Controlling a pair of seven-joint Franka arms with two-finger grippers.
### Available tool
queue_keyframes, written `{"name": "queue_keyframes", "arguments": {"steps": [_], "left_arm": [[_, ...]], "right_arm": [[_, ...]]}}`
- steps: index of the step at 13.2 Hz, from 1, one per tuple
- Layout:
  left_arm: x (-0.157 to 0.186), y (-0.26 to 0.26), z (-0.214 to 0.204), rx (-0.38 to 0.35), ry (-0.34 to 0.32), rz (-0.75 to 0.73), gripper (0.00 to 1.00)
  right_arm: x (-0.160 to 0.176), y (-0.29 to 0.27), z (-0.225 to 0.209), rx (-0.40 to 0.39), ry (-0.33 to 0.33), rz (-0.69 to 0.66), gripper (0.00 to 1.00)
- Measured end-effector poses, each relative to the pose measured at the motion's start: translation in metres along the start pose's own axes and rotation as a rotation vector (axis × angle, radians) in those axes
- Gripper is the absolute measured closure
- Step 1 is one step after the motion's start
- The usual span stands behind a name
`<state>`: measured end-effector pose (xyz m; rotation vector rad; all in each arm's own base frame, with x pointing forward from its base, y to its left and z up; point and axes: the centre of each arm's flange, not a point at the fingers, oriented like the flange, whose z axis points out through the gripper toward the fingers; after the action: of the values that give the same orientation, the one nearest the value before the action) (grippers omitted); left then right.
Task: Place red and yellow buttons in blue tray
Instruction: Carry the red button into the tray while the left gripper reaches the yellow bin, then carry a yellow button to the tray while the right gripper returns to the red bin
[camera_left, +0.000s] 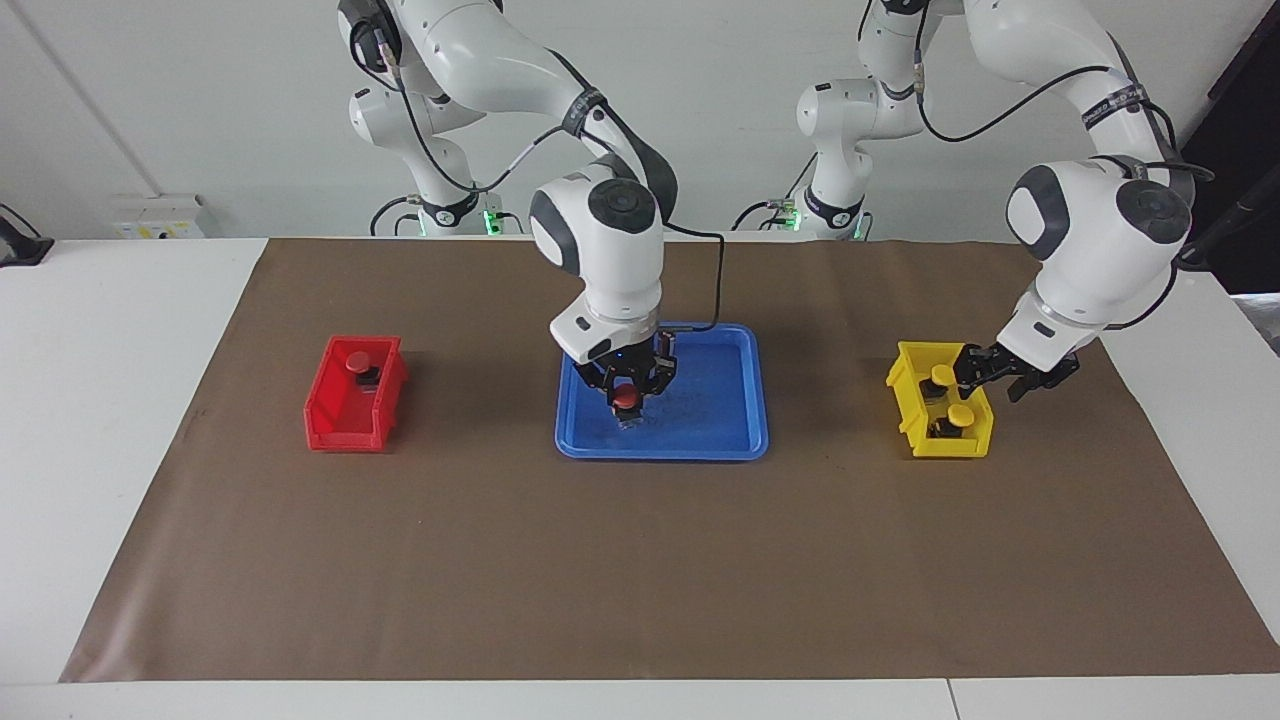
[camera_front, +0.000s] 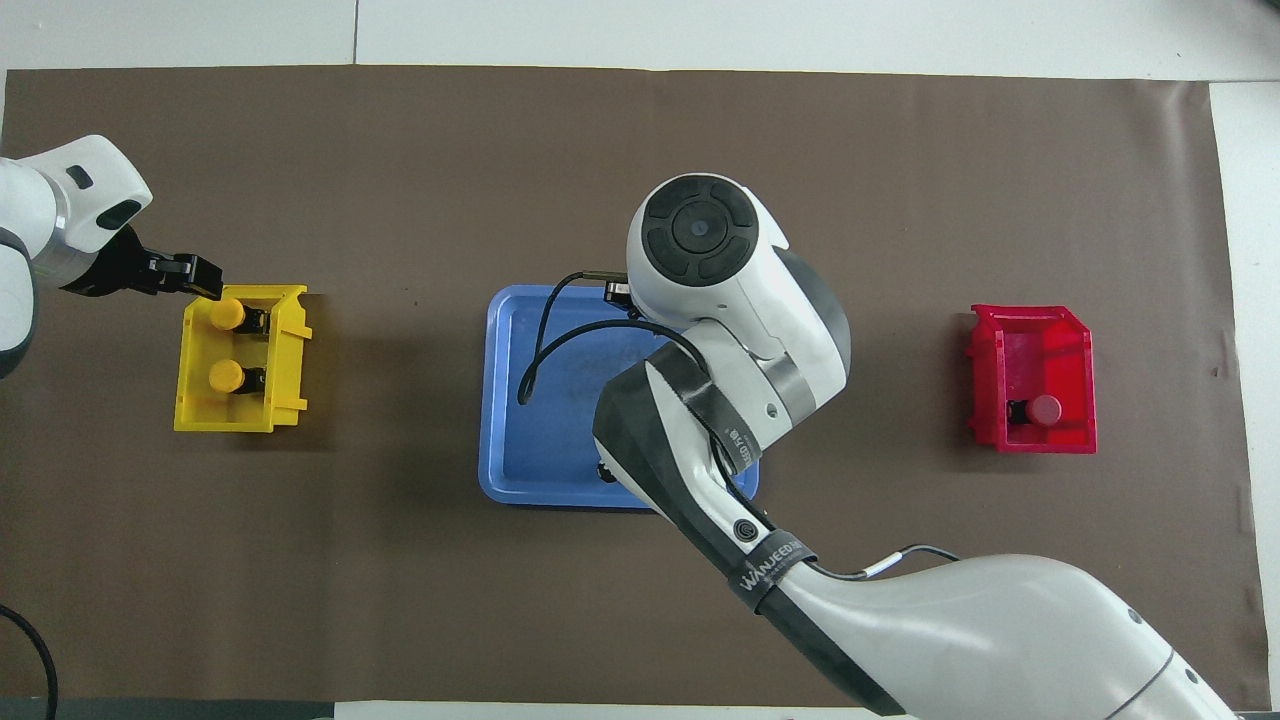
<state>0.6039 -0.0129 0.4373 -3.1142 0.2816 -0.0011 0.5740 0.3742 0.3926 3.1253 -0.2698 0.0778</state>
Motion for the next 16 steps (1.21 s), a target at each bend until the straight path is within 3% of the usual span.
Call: {"name": "queue_keyframes", "arguments": {"steps": [8,10,13,16], "left_arm": [[-0.008,-0.002,0.052,-0.004,-0.023,-0.056,0.37],[-0.009,-0.002,0.056,-0.003,-0.021,-0.059,0.37],[-0.01,-0.001,0.058,-0.004,-0.023,-0.058,0.37],[-0.013,0.0,0.065,-0.005,-0.03,-0.058,0.37]], "right_arm": [[-0.024,-0.011,0.039,0.012,0.001,-0.005,0.59],[-0.023,-0.011,0.036,0.016,0.006,-0.003,0.42],[0.004,0.007,-0.007,-0.016,0.027,0.013,0.04],[0.068,0.131,-0.063,-0.047,0.015,-0.056,0.0]]}}
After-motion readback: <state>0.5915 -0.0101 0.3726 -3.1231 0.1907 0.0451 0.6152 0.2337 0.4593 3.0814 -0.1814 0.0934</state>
